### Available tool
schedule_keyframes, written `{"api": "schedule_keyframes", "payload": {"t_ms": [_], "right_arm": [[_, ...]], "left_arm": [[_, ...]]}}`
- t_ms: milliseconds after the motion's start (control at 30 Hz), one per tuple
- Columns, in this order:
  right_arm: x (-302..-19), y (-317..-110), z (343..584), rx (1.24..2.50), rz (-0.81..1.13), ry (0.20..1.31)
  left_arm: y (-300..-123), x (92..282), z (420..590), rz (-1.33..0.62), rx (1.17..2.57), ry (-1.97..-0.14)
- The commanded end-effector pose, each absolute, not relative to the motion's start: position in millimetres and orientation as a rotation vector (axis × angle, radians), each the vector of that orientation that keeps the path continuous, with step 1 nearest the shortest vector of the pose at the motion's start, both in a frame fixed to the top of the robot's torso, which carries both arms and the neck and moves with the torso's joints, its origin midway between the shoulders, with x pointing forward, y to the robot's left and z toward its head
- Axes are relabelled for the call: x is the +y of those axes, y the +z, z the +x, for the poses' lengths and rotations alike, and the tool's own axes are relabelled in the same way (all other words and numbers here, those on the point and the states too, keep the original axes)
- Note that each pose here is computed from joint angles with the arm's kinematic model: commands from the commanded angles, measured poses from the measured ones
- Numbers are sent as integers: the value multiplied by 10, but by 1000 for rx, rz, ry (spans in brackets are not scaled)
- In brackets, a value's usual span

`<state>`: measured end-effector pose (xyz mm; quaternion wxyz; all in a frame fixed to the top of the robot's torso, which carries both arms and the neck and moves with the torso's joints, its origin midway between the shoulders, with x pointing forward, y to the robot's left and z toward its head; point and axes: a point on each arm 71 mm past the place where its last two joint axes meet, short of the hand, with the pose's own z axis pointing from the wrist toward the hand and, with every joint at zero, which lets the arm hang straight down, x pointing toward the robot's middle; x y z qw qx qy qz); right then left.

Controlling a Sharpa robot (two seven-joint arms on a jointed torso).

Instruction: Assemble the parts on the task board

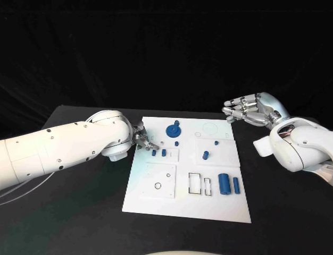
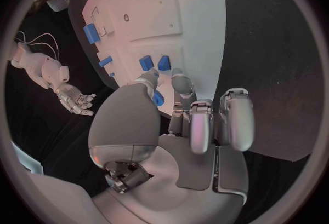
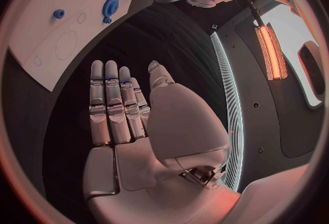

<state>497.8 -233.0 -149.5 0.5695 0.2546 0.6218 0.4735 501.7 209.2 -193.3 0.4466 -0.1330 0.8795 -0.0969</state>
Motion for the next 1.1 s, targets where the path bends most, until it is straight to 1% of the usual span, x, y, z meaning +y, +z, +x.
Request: {"api": "schedule_keyframes", "payload": {"t_ms": [33,167,267,367,400,433,500,633,767,933,1100], "right_arm": [[-2321,-1499,4972,1464,587,1122],[-2326,-1503,4971,1466,589,1120],[-2332,-1505,4972,1467,589,1119],[-2335,-1507,4971,1470,587,1121],[-2333,-1509,4970,1474,584,1123],[-2333,-1509,4970,1475,583,1123],[-2330,-1512,4969,1482,575,1125],[-2318,-1517,4963,1497,548,1125],[-2300,-1520,4955,1509,511,1122],[-2292,-1522,4947,1511,483,1116],[-2285,-1526,4944,1512,477,1114]], "left_arm": [[-1886,2102,5031,-457,2126,-342],[-1827,2064,5037,-570,2072,-546],[-1781,2011,5055,-610,2011,-688],[-1743,1951,5071,-598,1951,-794],[-1722,1905,5072,-568,1913,-851],[-1720,1899,5072,-563,1908,-857],[-1694,1828,5066,-482,1857,-901],[-1673,1676,5040,-283,1772,-938],[-1709,1552,5013,-147,1730,-951],[-1810,1448,5022,12,1708,-874],[-1906,1389,5066,127,1730,-789]]}}
